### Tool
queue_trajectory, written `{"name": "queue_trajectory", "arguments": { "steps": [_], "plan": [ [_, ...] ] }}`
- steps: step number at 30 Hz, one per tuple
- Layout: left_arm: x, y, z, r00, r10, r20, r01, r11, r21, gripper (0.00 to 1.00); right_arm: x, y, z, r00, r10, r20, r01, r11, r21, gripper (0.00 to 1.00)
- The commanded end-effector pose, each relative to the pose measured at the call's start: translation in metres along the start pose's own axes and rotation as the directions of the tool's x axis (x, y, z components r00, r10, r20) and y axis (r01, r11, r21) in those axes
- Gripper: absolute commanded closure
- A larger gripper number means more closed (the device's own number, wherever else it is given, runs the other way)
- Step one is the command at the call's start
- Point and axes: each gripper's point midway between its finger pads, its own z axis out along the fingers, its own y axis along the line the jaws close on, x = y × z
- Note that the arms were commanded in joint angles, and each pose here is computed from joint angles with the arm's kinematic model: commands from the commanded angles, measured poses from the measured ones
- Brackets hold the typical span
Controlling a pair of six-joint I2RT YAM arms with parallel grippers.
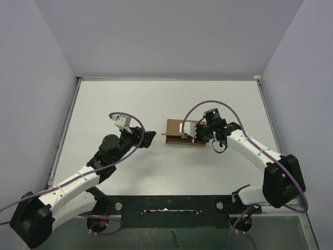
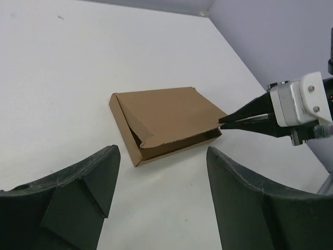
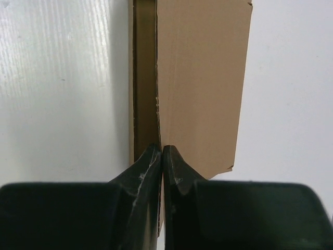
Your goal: Fold the paper box
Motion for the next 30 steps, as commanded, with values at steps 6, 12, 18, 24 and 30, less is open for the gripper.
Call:
{"name": "queue_trajectory", "arguments": {
  "steps": [6,12,18,24,30],
  "plan": [
    [0.035,0.000,0.032,0.889,-0.300,-0.345,0.330,0.944,0.030,0.33,0.011,0.044,0.014,1.000,0.014,-0.004,-0.014,0.975,-0.221,0.99],
    [0.053,0.006,0.056,0.855,-0.314,-0.412,0.350,0.937,0.013,0.34,0.014,0.049,0.015,1.000,0.019,-0.013,-0.021,0.968,-0.250,0.83],
    [0.072,0.011,0.078,0.823,-0.315,-0.473,0.351,0.936,-0.014,0.36,0.010,0.050,0.012,1.000,0.027,0.001,-0.025,0.963,-0.267,0.60],
    [0.100,0.018,0.096,0.786,-0.282,-0.551,0.300,0.952,-0.058,0.38,-0.014,0.038,-0.016,0.986,0.099,0.135,-0.063,0.968,-0.245,0.38],
    [0.120,0.030,0.100,0.760,-0.268,-0.592,0.256,0.961,-0.107,0.39,-0.027,0.011,-0.041,0.906,0.338,0.255,-0.281,0.930,-0.235,0.37]
  ]
}}
